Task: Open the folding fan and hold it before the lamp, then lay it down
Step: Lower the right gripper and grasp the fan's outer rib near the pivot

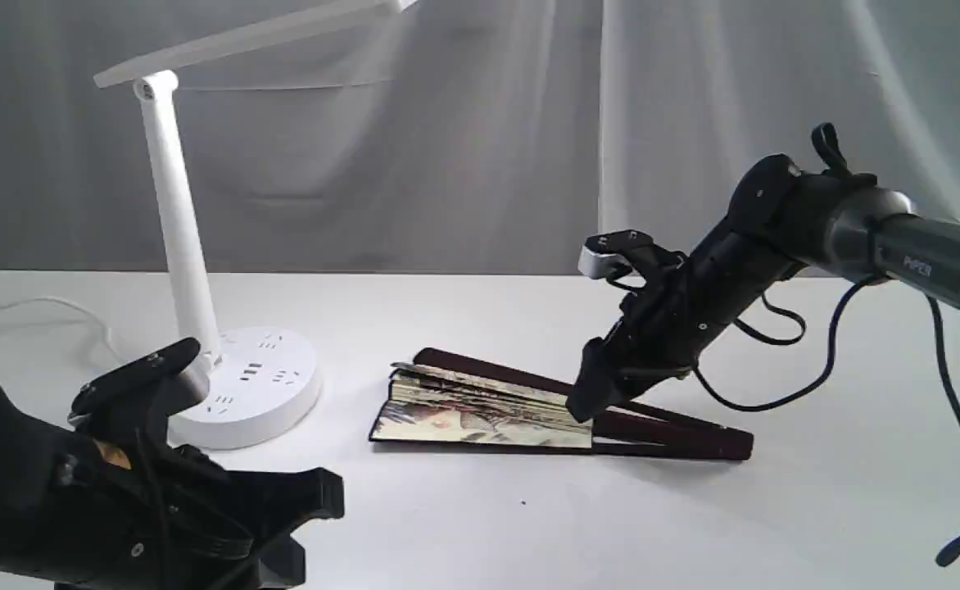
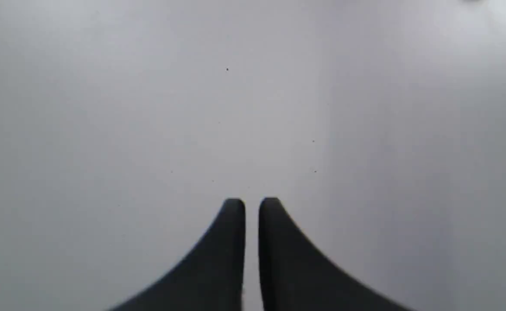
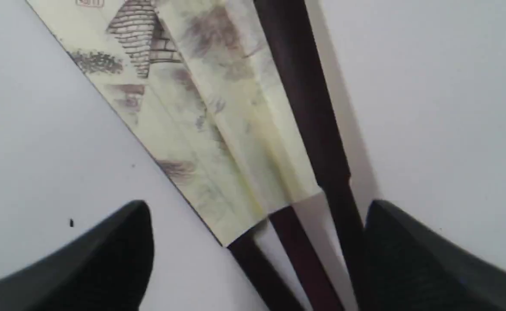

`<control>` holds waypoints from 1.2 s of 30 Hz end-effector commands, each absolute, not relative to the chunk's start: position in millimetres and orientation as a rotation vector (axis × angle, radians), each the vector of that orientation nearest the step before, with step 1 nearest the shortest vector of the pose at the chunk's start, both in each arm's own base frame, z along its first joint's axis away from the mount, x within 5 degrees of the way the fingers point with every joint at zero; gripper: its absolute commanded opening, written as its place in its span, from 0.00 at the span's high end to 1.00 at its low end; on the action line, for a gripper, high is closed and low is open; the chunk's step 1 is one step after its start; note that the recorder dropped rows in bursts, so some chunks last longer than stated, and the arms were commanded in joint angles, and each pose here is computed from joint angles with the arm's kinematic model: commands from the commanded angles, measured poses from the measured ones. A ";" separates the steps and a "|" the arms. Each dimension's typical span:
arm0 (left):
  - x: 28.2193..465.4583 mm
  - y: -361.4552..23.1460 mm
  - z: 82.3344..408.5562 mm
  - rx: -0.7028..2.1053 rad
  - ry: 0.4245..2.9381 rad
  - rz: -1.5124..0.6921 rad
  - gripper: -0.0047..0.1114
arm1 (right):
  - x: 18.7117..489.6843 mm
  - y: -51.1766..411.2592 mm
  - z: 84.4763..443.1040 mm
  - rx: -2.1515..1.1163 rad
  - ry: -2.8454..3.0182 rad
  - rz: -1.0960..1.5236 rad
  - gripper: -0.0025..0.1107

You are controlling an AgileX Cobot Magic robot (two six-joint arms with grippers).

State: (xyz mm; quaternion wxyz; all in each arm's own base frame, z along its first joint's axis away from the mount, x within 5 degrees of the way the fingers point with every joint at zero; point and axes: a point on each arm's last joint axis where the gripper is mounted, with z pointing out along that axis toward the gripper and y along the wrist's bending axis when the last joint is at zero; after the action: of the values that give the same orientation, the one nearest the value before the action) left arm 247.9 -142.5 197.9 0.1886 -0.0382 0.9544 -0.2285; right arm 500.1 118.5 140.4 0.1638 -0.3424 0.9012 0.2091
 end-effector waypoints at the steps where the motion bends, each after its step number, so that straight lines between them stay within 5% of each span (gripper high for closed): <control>1: 247.9 -144.4 198.7 -0.099 2.686 -0.650 0.91 | 503.8 108.9 139.6 -0.934 2.565 0.573 0.38; 10: 247.8 -144.4 198.7 -0.099 2.687 -0.650 0.91 | 508.3 98.3 133.9 -0.822 2.601 0.566 0.38; 19: 247.7 -145.4 199.1 -0.132 2.686 -0.674 0.91 | 506.3 71.1 128.7 -0.609 2.611 0.961 0.38; 36: 247.7 -145.4 199.1 -0.134 2.687 -0.674 0.91 | 505.0 55.5 120.7 -0.664 2.621 0.951 0.42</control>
State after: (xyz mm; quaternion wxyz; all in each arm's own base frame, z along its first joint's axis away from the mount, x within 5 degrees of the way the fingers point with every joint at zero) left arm 247.3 -143.6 198.1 0.1825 -0.0494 0.9530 -0.2367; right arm 506.2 53.0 122.8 0.1400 -0.2262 0.9085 0.3224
